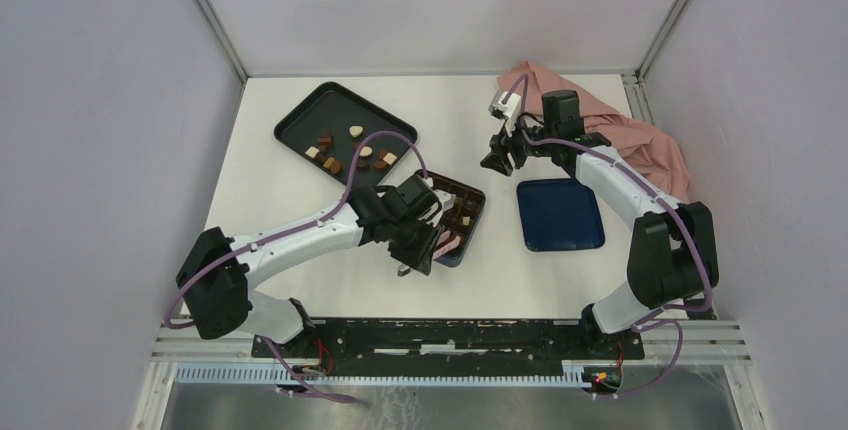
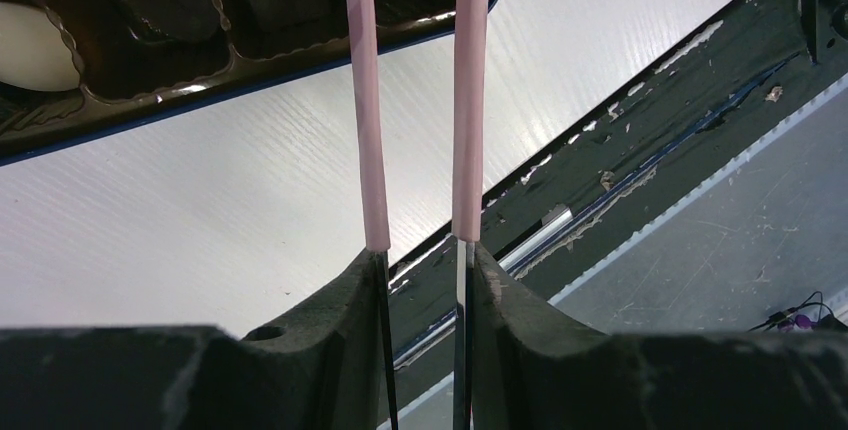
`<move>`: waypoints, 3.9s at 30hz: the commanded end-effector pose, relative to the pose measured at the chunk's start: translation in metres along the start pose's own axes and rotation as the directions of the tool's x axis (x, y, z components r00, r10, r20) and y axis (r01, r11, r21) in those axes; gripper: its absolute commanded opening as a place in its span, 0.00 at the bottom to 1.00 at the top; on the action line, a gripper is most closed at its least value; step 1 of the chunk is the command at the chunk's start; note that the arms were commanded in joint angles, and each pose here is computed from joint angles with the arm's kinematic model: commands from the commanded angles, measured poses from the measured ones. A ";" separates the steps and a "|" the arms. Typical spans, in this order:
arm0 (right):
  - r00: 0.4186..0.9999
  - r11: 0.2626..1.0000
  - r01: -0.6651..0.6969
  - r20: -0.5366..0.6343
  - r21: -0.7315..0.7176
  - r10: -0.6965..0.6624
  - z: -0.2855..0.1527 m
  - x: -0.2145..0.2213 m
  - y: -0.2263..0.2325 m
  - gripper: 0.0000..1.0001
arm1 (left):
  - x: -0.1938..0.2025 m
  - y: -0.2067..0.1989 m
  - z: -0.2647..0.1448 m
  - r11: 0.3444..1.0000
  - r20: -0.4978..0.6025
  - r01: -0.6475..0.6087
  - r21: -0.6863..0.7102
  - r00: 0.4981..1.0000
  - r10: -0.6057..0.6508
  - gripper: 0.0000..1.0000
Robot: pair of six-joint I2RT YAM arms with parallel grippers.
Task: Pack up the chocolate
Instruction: Place the fake chocolate in the packing box, then place the clamp at the center of the board, then pick up the packing box from the center of the board.
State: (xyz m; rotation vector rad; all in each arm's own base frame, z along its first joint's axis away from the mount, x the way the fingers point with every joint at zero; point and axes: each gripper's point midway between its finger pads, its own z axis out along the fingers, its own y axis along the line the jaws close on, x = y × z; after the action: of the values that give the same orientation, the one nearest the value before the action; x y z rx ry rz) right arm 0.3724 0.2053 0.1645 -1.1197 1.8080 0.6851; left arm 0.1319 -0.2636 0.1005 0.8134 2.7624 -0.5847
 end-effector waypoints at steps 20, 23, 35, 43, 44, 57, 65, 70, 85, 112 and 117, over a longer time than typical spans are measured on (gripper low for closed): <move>0.997 0.999 0.047 0.065 0.008 -0.047 -0.014 -0.019 -0.001 0.61 | -0.061 -0.003 -0.054 0.992 0.298 0.106 0.064 0.947 -0.121 0.27; 0.996 0.999 0.051 0.070 0.007 -0.051 -0.016 -0.020 0.000 0.61 | -0.075 0.034 -0.073 0.978 0.396 0.205 0.036 0.896 -0.202 0.26; 0.994 0.998 0.067 0.086 -0.001 -0.067 -0.020 -0.025 0.004 0.61 | -0.056 0.243 -0.149 0.622 0.816 0.766 -0.164 0.459 -0.350 0.24; 0.993 0.998 0.070 0.092 -0.005 -0.069 -0.021 -0.027 0.005 0.61 | -0.031 0.306 -0.121 0.441 0.817 0.890 -0.111 0.335 -0.470 0.25; 0.993 0.998 0.070 0.092 -0.005 -0.069 -0.022 -0.027 0.005 0.61 | -0.030 0.311 -0.116 0.426 0.814 0.899 -0.097 0.318 -0.486 0.25; 0.994 0.998 0.061 0.092 -0.023 -0.058 -0.019 -0.023 0.007 0.61 | 0.003 0.387 -0.069 0.150 0.778 0.988 -0.042 0.126 -0.615 0.44; 0.993 0.998 0.066 0.096 -0.024 -0.064 -0.020 -0.024 0.007 0.61 | 0.012 0.393 -0.047 0.110 0.730 0.993 -0.049 0.111 -0.675 0.76; 0.992 0.997 0.073 0.102 -0.023 -0.070 -0.022 -0.027 0.007 0.61 | 0.011 0.380 -0.057 0.134 0.721 0.991 -0.030 0.114 -0.683 0.79; 0.899 0.924 0.356 0.320 -0.139 -0.298 -0.035 -0.036 0.059 0.93 | -0.101 0.180 -0.146 0.865 0.683 0.285 0.413 0.531 -0.501 0.88; 0.933 0.934 0.310 0.245 -0.176 -0.263 -0.025 -0.014 0.049 0.98 | -0.118 0.165 0.013 0.962 0.301 0.238 -0.131 0.935 -0.190 0.43; 0.937 0.937 0.301 0.236 -0.176 -0.257 -0.025 -0.013 0.048 0.98 | -0.117 0.166 0.014 0.956 0.279 0.232 -0.178 0.944 -0.177 0.42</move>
State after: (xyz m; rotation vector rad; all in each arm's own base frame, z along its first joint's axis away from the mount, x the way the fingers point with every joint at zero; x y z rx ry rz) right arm 0.3120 0.2114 0.1727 -1.3508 1.4261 0.8402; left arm 0.3135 -0.2042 0.0656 0.3246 2.6329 -0.5110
